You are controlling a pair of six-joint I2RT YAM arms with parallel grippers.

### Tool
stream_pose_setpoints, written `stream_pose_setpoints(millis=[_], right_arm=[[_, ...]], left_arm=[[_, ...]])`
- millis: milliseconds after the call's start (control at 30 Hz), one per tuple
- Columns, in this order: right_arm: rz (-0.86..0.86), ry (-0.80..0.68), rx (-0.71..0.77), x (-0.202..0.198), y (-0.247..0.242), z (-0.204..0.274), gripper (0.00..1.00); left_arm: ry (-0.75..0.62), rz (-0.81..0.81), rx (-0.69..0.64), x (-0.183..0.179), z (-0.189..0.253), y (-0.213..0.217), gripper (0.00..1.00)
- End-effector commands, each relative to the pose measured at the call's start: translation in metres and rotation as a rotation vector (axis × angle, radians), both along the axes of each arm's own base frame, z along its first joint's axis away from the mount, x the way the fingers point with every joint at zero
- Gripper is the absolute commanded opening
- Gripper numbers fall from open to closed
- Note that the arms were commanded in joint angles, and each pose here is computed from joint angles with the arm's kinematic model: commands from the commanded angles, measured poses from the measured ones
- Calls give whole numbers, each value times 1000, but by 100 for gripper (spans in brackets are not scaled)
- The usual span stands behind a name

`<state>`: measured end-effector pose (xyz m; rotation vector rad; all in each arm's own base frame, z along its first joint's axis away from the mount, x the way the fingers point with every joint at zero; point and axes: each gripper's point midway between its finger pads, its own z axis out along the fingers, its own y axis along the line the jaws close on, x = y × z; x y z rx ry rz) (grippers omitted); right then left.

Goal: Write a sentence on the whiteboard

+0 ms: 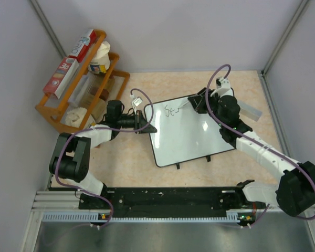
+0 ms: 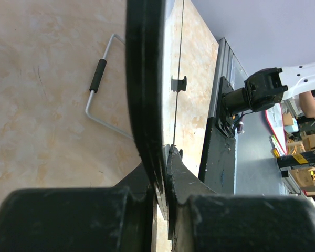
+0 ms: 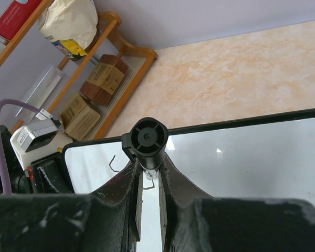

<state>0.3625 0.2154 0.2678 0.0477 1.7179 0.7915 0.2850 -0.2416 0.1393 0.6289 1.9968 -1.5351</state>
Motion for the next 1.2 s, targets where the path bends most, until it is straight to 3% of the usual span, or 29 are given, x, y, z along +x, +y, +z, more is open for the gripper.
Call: stream_pose_setpoints(millis=[0,1167], right_arm=[[10,-52,29,7,3,25,0],[25,29,-37,-7,-2,-13,0]], left_arm=[[-110,11,162,1,-55,2,0],[-112,11,163,2,-55,2,0]])
